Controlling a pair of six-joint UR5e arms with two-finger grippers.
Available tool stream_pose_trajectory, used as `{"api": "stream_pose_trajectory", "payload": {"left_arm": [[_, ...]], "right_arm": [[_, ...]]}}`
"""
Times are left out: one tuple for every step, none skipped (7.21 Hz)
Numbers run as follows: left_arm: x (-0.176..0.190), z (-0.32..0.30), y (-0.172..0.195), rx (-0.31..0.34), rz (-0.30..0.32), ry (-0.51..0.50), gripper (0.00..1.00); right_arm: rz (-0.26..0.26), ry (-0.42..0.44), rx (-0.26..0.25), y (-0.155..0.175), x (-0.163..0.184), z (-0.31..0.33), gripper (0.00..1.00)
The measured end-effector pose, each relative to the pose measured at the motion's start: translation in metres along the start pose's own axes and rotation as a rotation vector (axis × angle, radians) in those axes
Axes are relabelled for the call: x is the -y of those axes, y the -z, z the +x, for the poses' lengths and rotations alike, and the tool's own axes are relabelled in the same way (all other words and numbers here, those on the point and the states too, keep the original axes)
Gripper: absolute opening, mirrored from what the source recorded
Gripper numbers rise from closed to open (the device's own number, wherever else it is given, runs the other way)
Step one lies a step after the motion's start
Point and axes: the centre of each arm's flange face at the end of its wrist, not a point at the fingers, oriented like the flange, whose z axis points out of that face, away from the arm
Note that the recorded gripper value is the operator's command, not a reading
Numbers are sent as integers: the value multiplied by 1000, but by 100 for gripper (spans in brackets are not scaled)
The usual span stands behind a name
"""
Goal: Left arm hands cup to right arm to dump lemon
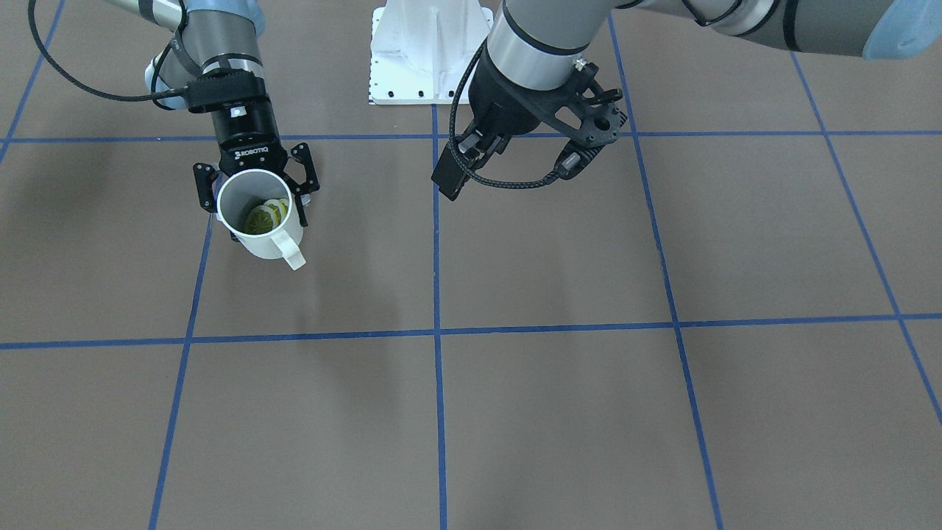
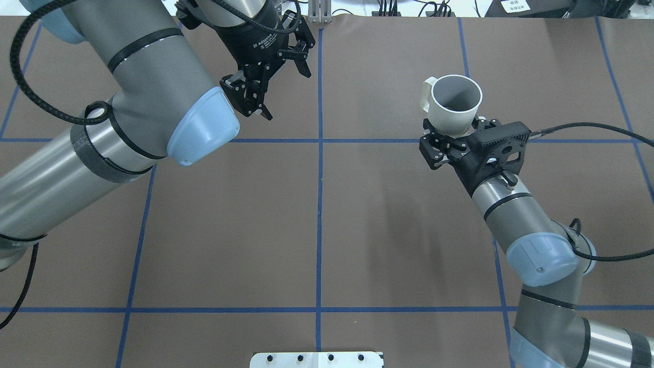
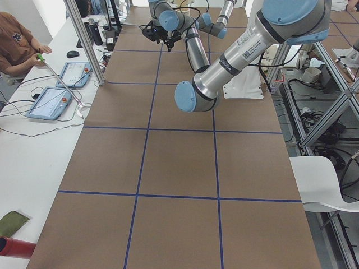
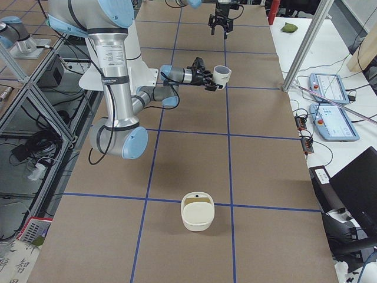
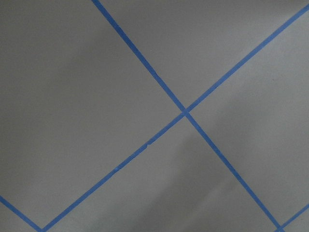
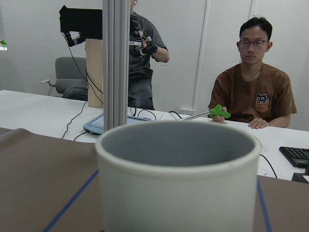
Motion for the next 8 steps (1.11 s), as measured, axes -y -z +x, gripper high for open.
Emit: {"api": "stream_pose_trajectory", "payload": {"left_arm": [[1,0,-1,1,3,-3,100],[2,0,-2,1,5,-4,100],[2,0,-2,1,5,-5,100],[2,0,-2,1,5,-5,100],[1,0,-2,1,6,-6,100],[1,0,-2,1,7,-6,100],[0,0,-3,1,6,-7,100],[0,0,-3,1,7,-7,100]], "right_arm": [[11,-11,-1,6,-4,24,42],[23,-25,4,14,-11,49,38],[32,-31,1,23,-17,74,38],[34,-26,-10,32,-24,99,39],[27,-27,-24,40,-31,122,38],[18,-58,-38,47,-39,142,36],[19,-113,-41,53,-50,165,21],[33,-174,-30,61,-72,199,21]]}}
